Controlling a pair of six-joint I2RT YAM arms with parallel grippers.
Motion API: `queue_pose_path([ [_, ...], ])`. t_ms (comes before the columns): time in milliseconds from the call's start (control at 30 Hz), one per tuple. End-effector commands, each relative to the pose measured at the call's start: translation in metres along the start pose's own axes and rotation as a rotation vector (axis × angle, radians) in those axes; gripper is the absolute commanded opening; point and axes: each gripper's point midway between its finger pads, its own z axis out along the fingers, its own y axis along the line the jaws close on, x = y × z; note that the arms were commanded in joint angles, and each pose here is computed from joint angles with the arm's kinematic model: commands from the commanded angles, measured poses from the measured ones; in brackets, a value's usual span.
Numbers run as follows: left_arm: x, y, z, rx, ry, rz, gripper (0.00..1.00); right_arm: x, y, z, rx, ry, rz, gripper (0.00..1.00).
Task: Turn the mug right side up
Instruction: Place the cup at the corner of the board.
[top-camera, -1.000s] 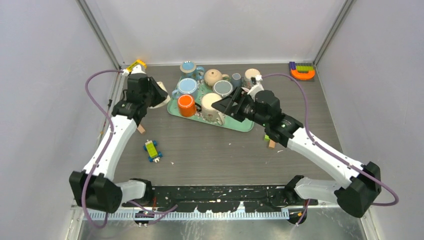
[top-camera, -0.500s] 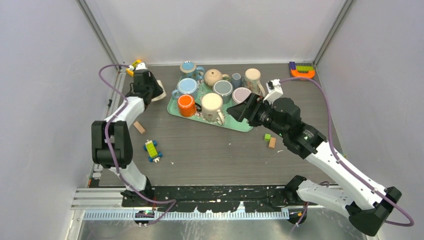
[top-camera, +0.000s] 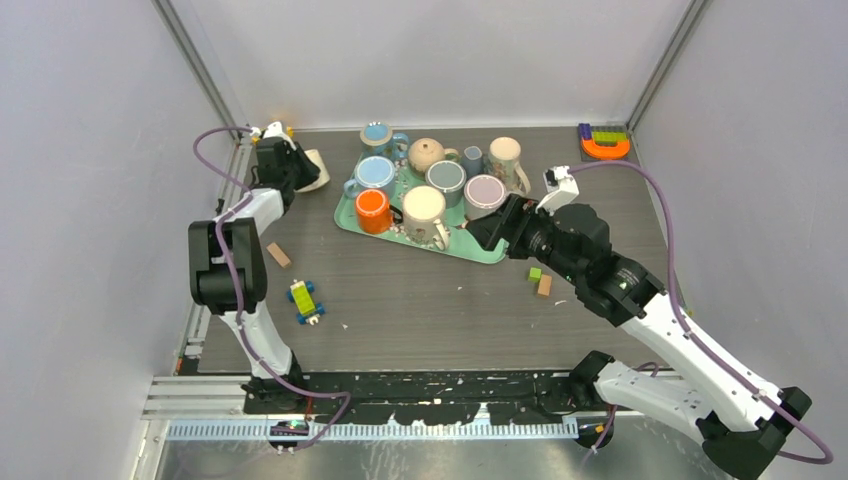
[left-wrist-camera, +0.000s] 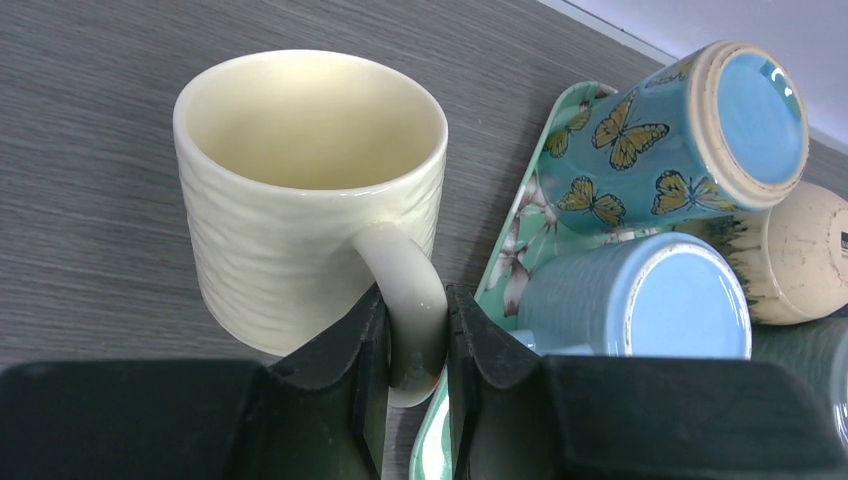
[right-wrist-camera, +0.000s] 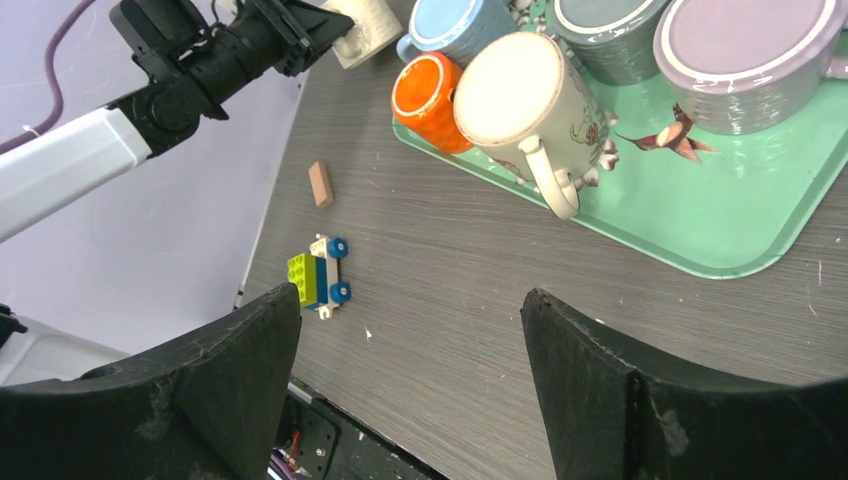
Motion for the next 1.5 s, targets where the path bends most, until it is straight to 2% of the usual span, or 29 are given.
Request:
queue_pose_path([
  [0,-0.027,-0.012,0.006,0.062,-0.083,0.031,0.09,0.0,-0.005,0.006,0.015,-0.012,-0.021,0.85],
  [300,-0.002,0.006,0.004,-0.009,-0.03,0.002,0.3,0.009,-0.011,0.012,0.027,0.002,-0.005,0.86],
  [467,0.006,0.014,0.001,-0.043,-0.005,0.003,0.38,0.014,-0.014,0.011,0.029,0.012,0.0,0.86],
  [900,0.017,0.021,0.005,-0.073,0.043,0.01,0.42,0.024,-0.029,0.011,0.09,0.046,-0.02,0.88],
  [1167,-0.009,-0.002,-0.021,-0.06,0.05,0.015,0.69,0.017,-0.056,0.02,0.269,0.075,-0.138,0.98],
  [1467,-0.004,-0.045,-0.081,-0.078,0.088,0.021,0.98,0.033,-0.052,0.07,0.236,0.201,-0.292,1.0],
])
